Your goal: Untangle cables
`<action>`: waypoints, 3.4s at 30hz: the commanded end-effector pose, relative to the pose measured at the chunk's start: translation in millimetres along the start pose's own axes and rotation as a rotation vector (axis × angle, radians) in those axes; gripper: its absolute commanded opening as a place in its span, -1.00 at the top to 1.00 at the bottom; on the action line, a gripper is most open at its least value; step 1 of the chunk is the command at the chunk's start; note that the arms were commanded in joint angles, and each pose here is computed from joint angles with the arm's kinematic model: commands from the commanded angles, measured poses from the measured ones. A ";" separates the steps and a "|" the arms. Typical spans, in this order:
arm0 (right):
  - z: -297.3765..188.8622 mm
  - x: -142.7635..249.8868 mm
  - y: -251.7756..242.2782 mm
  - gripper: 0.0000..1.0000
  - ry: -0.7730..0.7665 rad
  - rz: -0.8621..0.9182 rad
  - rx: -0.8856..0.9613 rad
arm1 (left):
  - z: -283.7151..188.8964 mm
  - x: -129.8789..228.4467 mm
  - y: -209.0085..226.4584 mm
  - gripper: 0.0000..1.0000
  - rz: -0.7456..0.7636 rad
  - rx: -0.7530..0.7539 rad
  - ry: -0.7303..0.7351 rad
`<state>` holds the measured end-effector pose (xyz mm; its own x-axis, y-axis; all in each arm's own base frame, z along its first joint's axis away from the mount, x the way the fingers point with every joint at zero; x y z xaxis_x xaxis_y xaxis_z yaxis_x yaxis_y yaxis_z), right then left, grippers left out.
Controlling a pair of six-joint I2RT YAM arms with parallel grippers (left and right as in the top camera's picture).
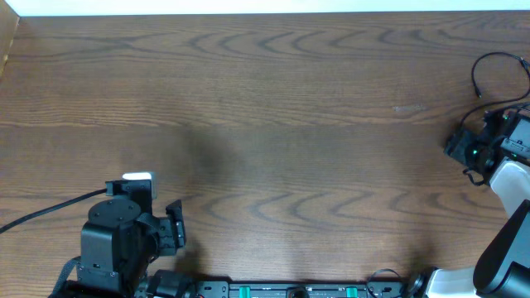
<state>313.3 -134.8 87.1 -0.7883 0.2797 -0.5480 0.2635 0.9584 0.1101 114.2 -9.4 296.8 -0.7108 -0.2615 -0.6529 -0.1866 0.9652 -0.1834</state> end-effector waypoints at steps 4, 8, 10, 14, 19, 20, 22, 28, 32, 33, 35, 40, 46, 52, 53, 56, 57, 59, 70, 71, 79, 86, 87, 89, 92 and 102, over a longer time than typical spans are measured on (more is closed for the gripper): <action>0.0 8.9 -5.3 -0.87 0.052 -0.104 0.036 | 1.3 3.6 -3.3 -0.52 -0.004 0.032 0.025; -0.5 12.4 -11.0 -0.99 0.076 -0.104 0.087 | 1.3 3.6 -3.3 -0.52 -0.004 0.032 0.025; -0.4 8.4 -11.9 -0.71 0.058 -0.166 0.093 | 1.3 3.5 -3.3 -0.52 -0.004 0.032 0.025; 0.0 -1.7 -14.2 0.17 0.014 -0.334 0.111 | 1.3 3.5 -3.3 -0.52 -0.004 0.032 0.025; 2.6 3.0 -22.9 0.33 0.050 -0.328 0.171 | 1.3 3.6 -3.3 -0.52 -0.004 0.032 0.025; 5.1 8.8 -28.2 0.32 0.086 -0.322 0.203 | 1.3 3.6 -3.3 -0.52 -0.004 0.032 0.025; 8.5 18.1 -38.3 0.29 0.145 -0.296 0.270 | 1.3 3.6 -3.3 -0.52 -0.004 0.032 0.025; 11.9 40.7 -60.1 0.18 0.274 -0.213 0.424 | 1.3 3.5 -3.3 -0.52 -0.004 0.032 0.025; 13.2 47.5 -63.9 0.43 0.304 -0.195 0.423 | 1.3 3.5 -3.3 -0.52 -0.004 0.032 0.025; 13.2 49.2 -65.4 0.51 0.310 -0.185 0.424 | 1.3 3.5 -3.3 -0.52 -0.004 0.032 0.025; 14.0 52.9 -68.5 0.58 0.321 -0.160 0.425 | 1.3 3.5 -3.3 -0.52 -0.004 0.032 0.025; 18.9 59.3 -70.5 0.40 0.334 -0.118 0.406 | 1.3 3.5 -3.3 -0.52 -0.004 0.032 0.025; 19.3 56.0 -73.3 0.67 0.307 -0.081 0.419 | 1.3 3.6 -3.3 -0.52 -0.004 0.032 0.025; 18.0 48.5 -85.4 0.66 0.253 -0.053 0.447 | 1.3 3.6 -3.3 -0.52 -0.004 0.032 0.025; 17.3 47.5 -88.8 0.66 0.244 -0.044 0.454 | 1.3 3.6 -3.3 -0.52 -0.004 0.032 0.025; 14.8 43.4 -100.4 0.65 0.208 -0.016 0.478 | 1.3 3.7 -3.3 -0.52 -0.004 0.032 0.026; 13.7 42.4 -104.4 0.65 0.196 -0.007 0.487 | 1.3 4.0 -3.2 -0.52 -0.004 0.032 0.028; 11.1 39.6 -113.9 0.65 0.168 0.015 0.507 | 1.3 4.2 -3.1 -0.52 -0.004 0.031 0.029; -9.8 31.7 -167.8 0.60 0.020 0.159 0.623 | 1.3 4.2 -3.1 -0.52 -0.003 0.031 0.029; -11.5 31.8 -171.6 0.60 0.010 0.168 0.627 | 1.3 4.4 -3.0 -0.52 -0.003 0.031 0.030; -19.1 27.9 -190.4 0.48 -0.124 0.283 0.535 | 1.2 5.8 -2.4 -0.52 -0.002 0.027 0.037; -21.5 -6.8 -175.5 -0.64 -0.359 0.390 0.282 | 1.2 5.7 -2.3 -0.53 -0.002 0.027 0.037; -24.4 -14.7 -171.9 -0.65 -0.400 0.389 0.238 | 1.2 5.6 -2.4 -0.52 -0.002 0.027 0.036; -33.3 -31.5 -164.4 -0.66 -0.488 0.388 0.153 | 1.3 5.3 -2.5 -0.53 -0.002 0.028 0.035; -56.0 -59.1 -151.0 -0.67 -0.629 0.358 0.022 | 1.3 5.2 -2.5 -0.52 -0.002 0.028 0.034; -139.9 -119.2 -44.0 -0.99 -0.841 0.068 -0.372 | 1.3 3.3 -3.3 -0.52 0.004 0.032 0.024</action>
<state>312.8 -243.6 235.4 -0.0631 0.3484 -0.9352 0.1902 0.9241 0.3314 113.1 -12.9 295.9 -0.7228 -0.2602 -0.6402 -0.1667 0.9647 -0.2039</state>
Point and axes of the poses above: each gripper's point midway between its finger pads, its own z axis out along the fingers, its own y axis along the line the jaws close on, x = y × z, the point moved 6 cm from there along -z, back along the fingers, and after that the axes turned 13 degrees about -z, right-handed, at the moved point
